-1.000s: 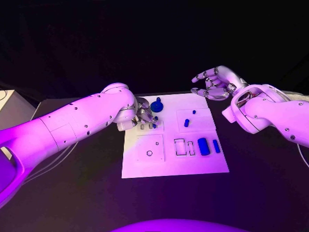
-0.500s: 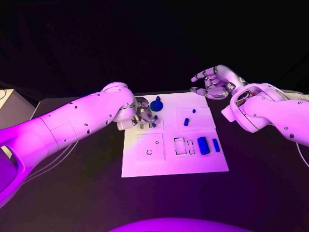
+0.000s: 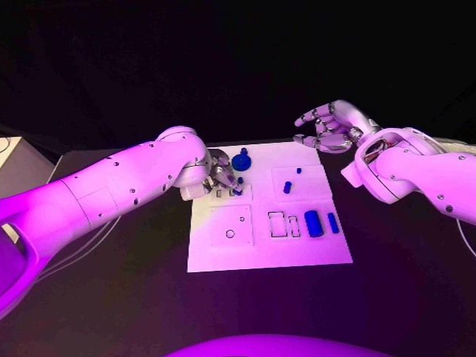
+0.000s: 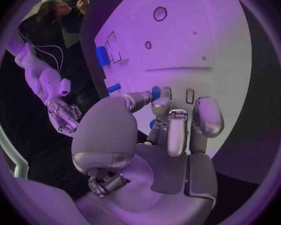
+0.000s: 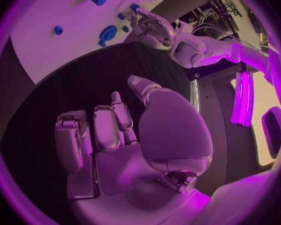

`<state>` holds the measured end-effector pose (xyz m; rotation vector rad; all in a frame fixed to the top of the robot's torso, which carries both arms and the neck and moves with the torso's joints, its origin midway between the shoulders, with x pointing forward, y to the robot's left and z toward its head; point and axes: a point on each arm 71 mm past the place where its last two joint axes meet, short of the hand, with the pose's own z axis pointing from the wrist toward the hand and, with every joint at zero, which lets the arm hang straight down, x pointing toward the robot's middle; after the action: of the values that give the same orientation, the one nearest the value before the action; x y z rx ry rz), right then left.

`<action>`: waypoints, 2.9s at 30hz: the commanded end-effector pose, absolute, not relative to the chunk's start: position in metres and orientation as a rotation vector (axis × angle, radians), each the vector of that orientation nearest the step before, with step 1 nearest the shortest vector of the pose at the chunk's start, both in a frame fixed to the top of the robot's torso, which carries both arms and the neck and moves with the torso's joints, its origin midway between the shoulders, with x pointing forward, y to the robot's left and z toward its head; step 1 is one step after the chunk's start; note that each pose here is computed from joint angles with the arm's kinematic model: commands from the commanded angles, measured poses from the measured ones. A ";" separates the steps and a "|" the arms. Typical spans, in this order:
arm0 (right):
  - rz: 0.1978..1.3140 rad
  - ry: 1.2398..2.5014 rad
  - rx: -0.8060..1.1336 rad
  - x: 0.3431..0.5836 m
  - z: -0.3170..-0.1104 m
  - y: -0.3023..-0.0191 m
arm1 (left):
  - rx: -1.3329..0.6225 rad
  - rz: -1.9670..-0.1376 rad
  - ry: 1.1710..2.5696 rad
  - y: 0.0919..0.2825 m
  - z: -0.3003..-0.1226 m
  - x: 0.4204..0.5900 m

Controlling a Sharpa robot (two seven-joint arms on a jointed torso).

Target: Assemble the parts on the task board

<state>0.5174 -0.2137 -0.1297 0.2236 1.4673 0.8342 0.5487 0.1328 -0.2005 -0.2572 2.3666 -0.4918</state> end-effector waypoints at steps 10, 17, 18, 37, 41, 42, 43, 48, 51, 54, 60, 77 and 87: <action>0.829 1.486 0.217 0.518 -0.132 -0.214 | -0.346 -0.592 2.379 0.135 -0.200 0.546; 0.824 1.487 0.221 0.518 -0.133 -0.217 | -0.388 -0.608 2.358 0.143 -0.197 0.544; 0.823 1.487 0.222 0.518 -0.133 -0.217 | -0.392 -0.609 2.354 0.144 -0.196 0.544; 0.810 1.491 0.229 0.519 -0.133 -0.222 | -0.381 -0.567 2.242 0.155 -0.189 0.542; 0.810 1.491 0.228 0.519 -0.133 -0.222 | -0.365 -0.532 2.227 0.155 -0.192 0.543; 0.810 1.491 0.228 0.519 -0.133 -0.222 | -0.363 -0.525 2.226 0.155 -0.193 0.543; 0.810 1.491 0.228 0.519 -0.133 -0.222 | -0.362 -0.518 2.226 0.155 -0.195 0.543; 0.810 1.491 0.228 0.519 -0.133 -0.222 | -0.347 -0.482 2.224 0.155 -0.201 0.543; 0.809 1.490 0.228 0.519 -0.133 -0.222 | -0.334 -0.463 2.224 0.155 -0.203 0.543; 0.808 1.490 0.228 0.519 -0.133 -0.222 | -0.323 -0.450 2.230 0.155 -0.205 0.543; 0.807 1.490 0.229 0.519 -0.133 -0.222 | -0.313 -0.441 2.239 0.154 -0.207 0.542; 0.805 1.492 0.230 0.519 -0.133 -0.223 | -0.276 -0.447 2.285 0.149 -0.209 0.538; 0.804 1.494 0.230 0.519 -0.133 -0.223 | -0.264 -0.442 2.296 0.148 -0.210 0.537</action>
<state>0.5190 -0.2240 -0.1330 0.2440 1.4862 0.8031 0.5388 0.1505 -0.2089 -0.2914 2.2742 -0.4463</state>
